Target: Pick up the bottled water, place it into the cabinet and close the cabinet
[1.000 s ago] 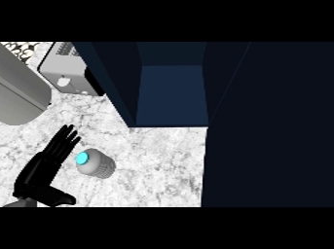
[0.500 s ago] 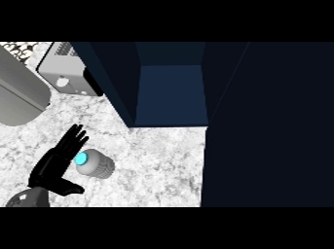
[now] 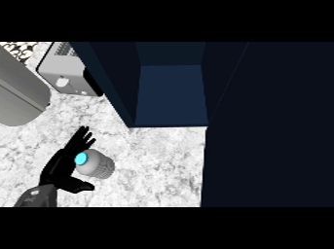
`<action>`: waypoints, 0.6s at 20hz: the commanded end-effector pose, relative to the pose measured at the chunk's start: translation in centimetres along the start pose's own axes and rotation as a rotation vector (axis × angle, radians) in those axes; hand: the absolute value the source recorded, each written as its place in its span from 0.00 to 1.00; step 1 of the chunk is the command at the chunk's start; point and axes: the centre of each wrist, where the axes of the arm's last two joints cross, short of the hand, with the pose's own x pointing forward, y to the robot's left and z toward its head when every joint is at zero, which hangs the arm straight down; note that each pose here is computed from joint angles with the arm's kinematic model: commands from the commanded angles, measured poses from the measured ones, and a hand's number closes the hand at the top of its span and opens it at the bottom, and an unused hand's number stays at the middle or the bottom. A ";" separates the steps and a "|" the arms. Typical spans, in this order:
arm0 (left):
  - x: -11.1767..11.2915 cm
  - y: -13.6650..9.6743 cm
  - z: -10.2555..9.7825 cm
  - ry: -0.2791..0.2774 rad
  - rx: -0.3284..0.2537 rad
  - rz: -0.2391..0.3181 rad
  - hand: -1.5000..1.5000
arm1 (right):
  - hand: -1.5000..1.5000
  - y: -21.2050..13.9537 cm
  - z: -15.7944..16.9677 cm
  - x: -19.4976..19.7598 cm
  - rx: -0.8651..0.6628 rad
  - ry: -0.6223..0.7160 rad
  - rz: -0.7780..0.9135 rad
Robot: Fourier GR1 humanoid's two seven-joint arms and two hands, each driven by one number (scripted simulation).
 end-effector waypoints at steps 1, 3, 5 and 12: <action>-2.4 -1.8 0.2 -0.030 -0.057 0.084 0.00 | 0.00 0.3 -0.1 -1.4 0.011 0.009 -0.026; -1.4 -0.7 0.0 -0.041 -0.061 0.088 0.00 | 0.00 0.0 -0.8 -0.5 0.007 0.003 -0.012; -2.3 -1.4 0.4 -0.028 -0.076 0.122 0.00 | 0.00 0.5 0.5 -0.4 0.004 0.009 -0.017; -1.7 -2.7 -1.9 0.002 -0.148 0.208 0.00 | 0.00 -0.1 0.0 0.2 0.034 0.022 -0.016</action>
